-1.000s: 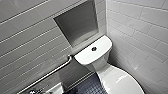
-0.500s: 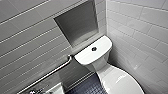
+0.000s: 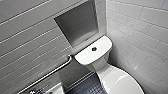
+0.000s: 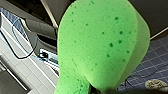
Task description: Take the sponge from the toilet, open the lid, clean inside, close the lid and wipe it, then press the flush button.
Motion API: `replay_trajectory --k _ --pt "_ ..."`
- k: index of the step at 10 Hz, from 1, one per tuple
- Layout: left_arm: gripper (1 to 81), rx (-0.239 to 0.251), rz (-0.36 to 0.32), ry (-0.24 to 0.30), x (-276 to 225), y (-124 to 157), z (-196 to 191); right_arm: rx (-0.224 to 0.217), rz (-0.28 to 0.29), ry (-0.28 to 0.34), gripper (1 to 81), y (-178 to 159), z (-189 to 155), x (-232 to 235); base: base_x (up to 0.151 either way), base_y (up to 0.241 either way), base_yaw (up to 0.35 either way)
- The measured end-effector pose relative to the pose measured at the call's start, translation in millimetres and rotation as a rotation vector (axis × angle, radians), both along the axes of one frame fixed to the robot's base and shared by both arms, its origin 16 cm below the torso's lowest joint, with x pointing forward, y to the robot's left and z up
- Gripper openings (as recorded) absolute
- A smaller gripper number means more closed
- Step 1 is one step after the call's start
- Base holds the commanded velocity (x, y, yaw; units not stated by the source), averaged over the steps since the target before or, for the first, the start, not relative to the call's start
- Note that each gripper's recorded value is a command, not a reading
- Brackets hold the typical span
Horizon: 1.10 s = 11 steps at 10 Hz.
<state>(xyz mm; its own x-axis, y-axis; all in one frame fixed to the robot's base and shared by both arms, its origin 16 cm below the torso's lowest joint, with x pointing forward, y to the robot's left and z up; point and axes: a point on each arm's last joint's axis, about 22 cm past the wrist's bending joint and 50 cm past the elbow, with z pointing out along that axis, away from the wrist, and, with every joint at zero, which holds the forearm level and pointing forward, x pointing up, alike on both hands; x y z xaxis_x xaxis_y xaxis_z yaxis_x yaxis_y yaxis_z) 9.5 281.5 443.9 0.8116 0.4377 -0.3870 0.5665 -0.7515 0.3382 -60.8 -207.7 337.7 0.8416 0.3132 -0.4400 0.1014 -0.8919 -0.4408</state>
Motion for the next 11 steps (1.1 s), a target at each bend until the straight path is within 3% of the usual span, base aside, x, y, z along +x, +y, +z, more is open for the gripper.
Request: replay_trajectory --k 2,5,7,8,9,11 --pt "81.1 0.009 -0.045 0.021 -29.6 -9.2 -7.9 0.033 -0.025 0.002 1.0 8.6 0.2 14.8 0.0 0.0 0.0" --pt "81.1 0.06 -0.099 0.07 -71.9 -10.2 -24.4 0.085 -0.073 0.001 1.0 12.8 8.5 41.4 0.0 0.0 0.0" --pt "81.1 0.052 -0.121 0.084 -85.8 -36.8 -33.8 0.132 -0.129 -0.004 1.0 19.6 24.1 63.1 0.0 0.0 0.0" --pt "81.1 0.026 -0.13 0.087 -95.1 -59.3 -32.7 0.143 -0.154 -0.026 1.0 14.1 26.8 84.1 0.0 0.0 0.0" --pt "81.1 0.009 -0.127 0.098 -104.7 -71.9 -28.8 0.145 -0.177 -0.054 1.0 6.4 27.1 106.3 0.0 0.0 0.0" --pt "81.1 0.021 -0.133 0.102 -108.0 -65.3 -29.1 0.118 -0.251 -0.129 1.0 -21.8 25.5 170.0 0.0 0.0 0.0"
